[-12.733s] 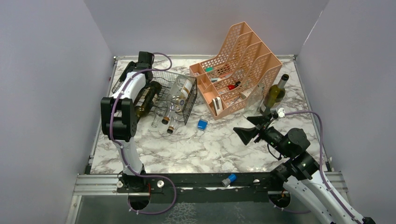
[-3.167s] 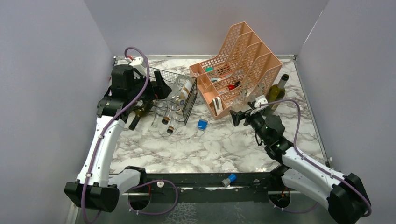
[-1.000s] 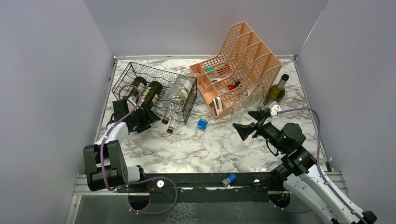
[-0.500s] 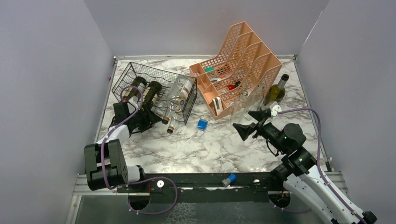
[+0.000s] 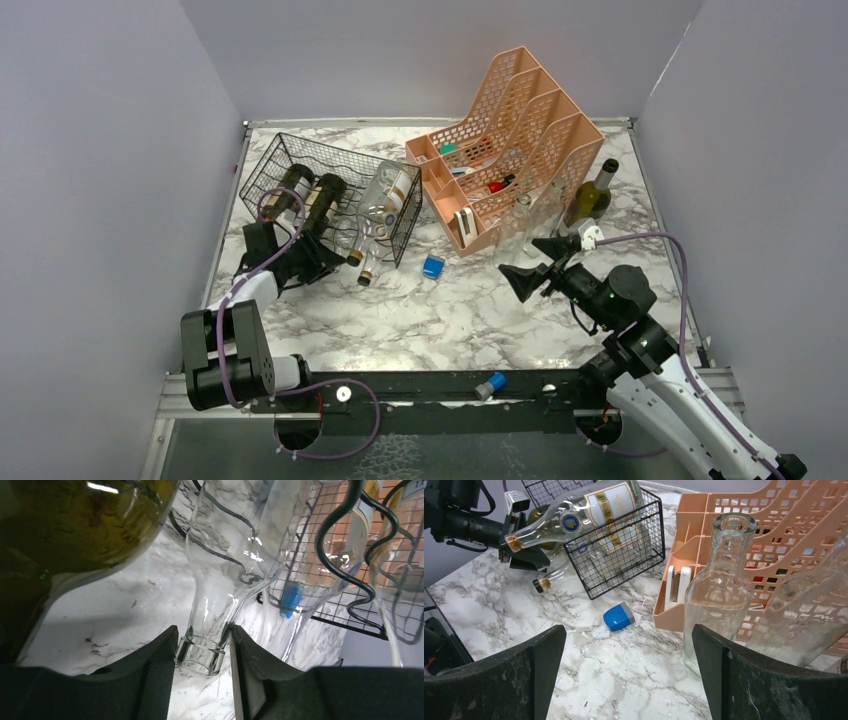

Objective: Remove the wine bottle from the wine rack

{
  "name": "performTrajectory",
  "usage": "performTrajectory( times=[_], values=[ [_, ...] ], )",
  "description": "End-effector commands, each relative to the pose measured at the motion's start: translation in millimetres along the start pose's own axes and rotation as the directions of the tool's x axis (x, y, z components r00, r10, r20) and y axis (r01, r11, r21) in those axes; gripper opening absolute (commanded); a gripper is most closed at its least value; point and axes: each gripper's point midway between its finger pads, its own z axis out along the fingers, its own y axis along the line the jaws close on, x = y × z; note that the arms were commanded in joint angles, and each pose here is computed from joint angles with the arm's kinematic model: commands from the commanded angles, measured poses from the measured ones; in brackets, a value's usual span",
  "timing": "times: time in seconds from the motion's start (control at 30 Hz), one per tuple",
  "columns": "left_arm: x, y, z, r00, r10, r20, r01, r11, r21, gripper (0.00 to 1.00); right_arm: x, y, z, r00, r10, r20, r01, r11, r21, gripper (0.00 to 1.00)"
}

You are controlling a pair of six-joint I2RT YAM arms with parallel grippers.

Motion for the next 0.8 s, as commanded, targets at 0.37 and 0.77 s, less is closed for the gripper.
performTrajectory(
  times=[0.37, 0.77],
  values=[
    [10.8, 2.4, -11.8, 0.989, -0.145, 0.04, 0.147, 0.989, -0.027, 0.13, 6.6, 33.5, 14.7, 0.997, 0.039, -0.06, -0.05, 0.979, -0.199, 1.0],
    [20.4, -6.6, -35.4, 0.967, -0.234, 0.102, 0.24, 0.97, -0.047, 0.1, 4.9, 40.6, 21.1, 0.998, -0.003, -0.06, -0.013, 0.967, -0.256, 1.0]
  ],
)
